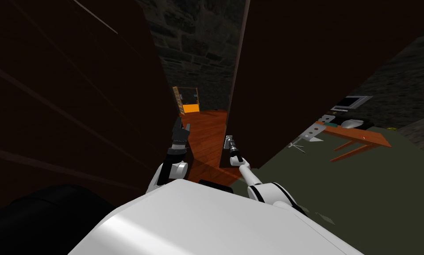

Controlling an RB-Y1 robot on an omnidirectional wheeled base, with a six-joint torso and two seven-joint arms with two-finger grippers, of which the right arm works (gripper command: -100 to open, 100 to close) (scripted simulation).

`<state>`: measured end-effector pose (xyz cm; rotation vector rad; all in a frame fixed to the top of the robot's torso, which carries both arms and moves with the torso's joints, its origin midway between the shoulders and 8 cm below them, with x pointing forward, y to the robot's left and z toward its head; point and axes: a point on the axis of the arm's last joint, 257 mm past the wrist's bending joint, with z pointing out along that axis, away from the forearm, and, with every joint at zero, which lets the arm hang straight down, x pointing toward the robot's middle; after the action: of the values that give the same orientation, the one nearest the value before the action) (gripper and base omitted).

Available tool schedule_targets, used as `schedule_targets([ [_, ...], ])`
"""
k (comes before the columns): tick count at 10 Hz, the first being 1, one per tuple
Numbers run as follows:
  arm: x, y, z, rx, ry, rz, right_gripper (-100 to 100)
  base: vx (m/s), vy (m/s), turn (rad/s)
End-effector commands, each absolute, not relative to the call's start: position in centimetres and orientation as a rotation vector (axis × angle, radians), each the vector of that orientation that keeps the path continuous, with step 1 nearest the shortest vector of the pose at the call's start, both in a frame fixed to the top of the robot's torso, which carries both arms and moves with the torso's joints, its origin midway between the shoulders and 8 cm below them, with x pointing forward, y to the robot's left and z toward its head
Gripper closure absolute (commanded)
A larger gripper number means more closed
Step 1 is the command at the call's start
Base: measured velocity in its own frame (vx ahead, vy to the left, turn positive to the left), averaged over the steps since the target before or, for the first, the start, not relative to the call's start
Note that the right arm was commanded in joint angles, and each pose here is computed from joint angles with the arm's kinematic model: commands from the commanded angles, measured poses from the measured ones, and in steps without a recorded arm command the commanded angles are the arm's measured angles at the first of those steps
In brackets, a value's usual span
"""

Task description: Push the door open

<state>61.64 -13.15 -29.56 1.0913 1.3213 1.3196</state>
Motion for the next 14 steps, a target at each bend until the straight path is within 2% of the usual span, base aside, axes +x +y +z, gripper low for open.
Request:
schedule_targets([
  [1, 61.6, -13.1, -29.7, 1.093, 1.323, 1.319, 100, -0.017, -0.004, -0.003],
  [3, 61.6, -13.1, -29.7, 1.093, 1.323, 1.319, 100, -0.004, -0.001, -0.001],
  [7, 61.8, -14.8, -29.7, 1.094, 1.314, 1.283, 100, 0.185, 0.009, -0.068],
  [10, 61.9, -16.1, -29.6, 1.095, 1.302, 1.256, 100, 0.145, -0.002, -0.146],
  [11, 62.1, -15.9, -29.6, 1.092, 1.309, 1.257, -100, -0.055, 0.048, -0.078],
  [14, 62.2, -15.1, -29.6, 1.097, 1.315, 1.265, -100, -0.238, 0.057, -0.030],
])
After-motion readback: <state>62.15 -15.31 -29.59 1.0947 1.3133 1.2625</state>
